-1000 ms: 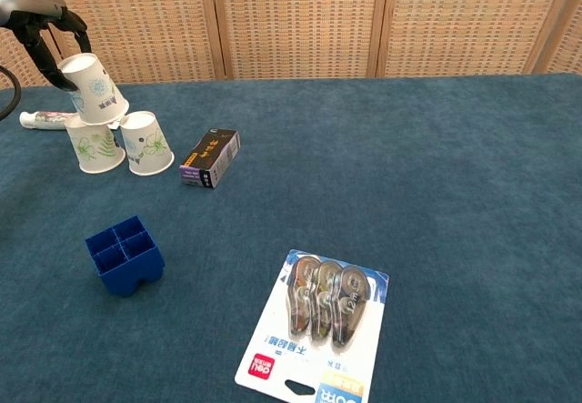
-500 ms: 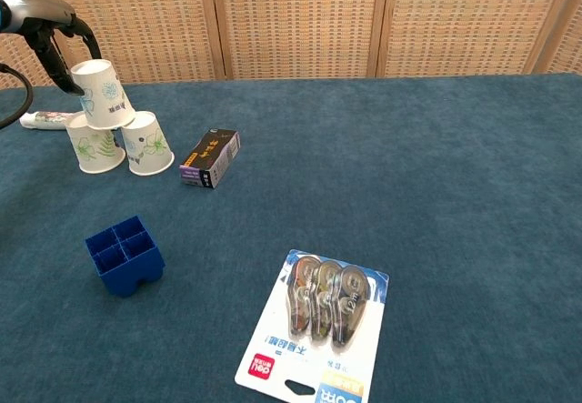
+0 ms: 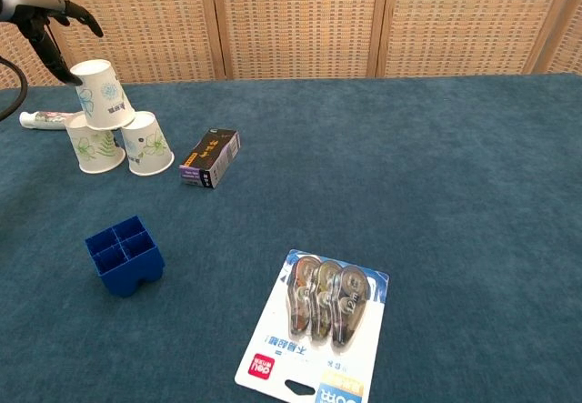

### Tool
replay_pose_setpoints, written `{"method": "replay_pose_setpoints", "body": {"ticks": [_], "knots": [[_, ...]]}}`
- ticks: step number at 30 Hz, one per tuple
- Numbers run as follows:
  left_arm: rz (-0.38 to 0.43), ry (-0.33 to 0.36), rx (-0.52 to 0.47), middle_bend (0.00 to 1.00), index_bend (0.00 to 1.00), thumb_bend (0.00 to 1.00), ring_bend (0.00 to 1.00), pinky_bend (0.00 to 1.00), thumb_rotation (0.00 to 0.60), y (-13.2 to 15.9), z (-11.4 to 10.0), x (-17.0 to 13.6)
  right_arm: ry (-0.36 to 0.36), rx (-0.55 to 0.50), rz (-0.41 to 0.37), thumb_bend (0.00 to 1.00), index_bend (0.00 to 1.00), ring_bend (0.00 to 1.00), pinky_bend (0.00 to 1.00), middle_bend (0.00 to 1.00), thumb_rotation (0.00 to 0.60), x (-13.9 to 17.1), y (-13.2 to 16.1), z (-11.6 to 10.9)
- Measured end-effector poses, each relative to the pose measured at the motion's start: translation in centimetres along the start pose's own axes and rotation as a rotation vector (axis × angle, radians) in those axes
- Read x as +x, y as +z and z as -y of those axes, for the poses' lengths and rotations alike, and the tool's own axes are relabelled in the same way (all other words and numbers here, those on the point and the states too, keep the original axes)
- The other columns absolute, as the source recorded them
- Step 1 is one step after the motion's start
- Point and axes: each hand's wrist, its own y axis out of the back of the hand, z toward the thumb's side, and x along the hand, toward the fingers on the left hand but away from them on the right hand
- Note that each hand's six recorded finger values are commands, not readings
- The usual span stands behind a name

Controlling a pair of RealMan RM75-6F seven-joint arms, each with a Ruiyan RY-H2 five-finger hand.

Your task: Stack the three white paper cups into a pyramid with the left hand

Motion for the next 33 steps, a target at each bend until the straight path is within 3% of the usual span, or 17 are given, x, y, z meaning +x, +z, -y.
{"method": "replay_pose_setpoints", "body": {"ticks": [5, 8, 15, 18, 22, 28, 33], "knots": [[0.080, 0.046, -0.045, 0.00, 0.01, 0.26, 0.00, 0.00, 0.600, 0.4, -1.6, -2.8, 0.000, 0.007, -0.009, 0.09, 0.00, 0.00, 0.00, 0.00, 0.600, 0.1, 0.3, 0.0], [0.120, 0.087, -0.054, 0.00, 0.00, 0.26, 0.00, 0.00, 0.600, 0.1, -2.1, -5.0, -0.004, 0.009, -0.012, 0.09, 0.00, 0.00, 0.00, 0.00, 0.600, 0.1, 0.4, 0.0], [0.172, 0.258, -0.036, 0.00, 0.00, 0.26, 0.00, 0.00, 0.600, -2.4, -1.6, -9.6, -0.006, 0.017, -0.021, 0.09, 0.00, 0.00, 0.00, 0.00, 0.600, 0.2, 0.8, 0.2], [0.194, 0.321, -0.028, 0.00, 0.00, 0.26, 0.00, 0.00, 0.600, -3.5, 0.1, -11.8, -0.008, 0.022, -0.028, 0.09, 0.00, 0.00, 0.00, 0.00, 0.600, 0.2, 1.0, 0.3], [0.199, 0.372, -0.031, 0.00, 0.00, 0.26, 0.00, 0.00, 0.600, -5.1, 4.3, -15.0, -0.015, 0.029, -0.033, 0.09, 0.00, 0.00, 0.00, 0.00, 0.600, 0.2, 1.3, 0.4], [0.144, 0.348, -0.045, 0.00, 0.00, 0.26, 0.00, 0.00, 0.600, -7.1, 11.9, -17.9, -0.017, 0.034, -0.043, 0.09, 0.00, 0.00, 0.00, 0.00, 0.600, 0.2, 1.6, 0.5], [0.115, 0.343, -0.014, 0.00, 0.00, 0.25, 0.00, 0.00, 0.600, -8.0, 14.7, -18.9, -0.022, 0.030, -0.045, 0.09, 0.00, 0.00, 0.00, 0.00, 0.600, 0.3, 1.7, 0.4]]}}
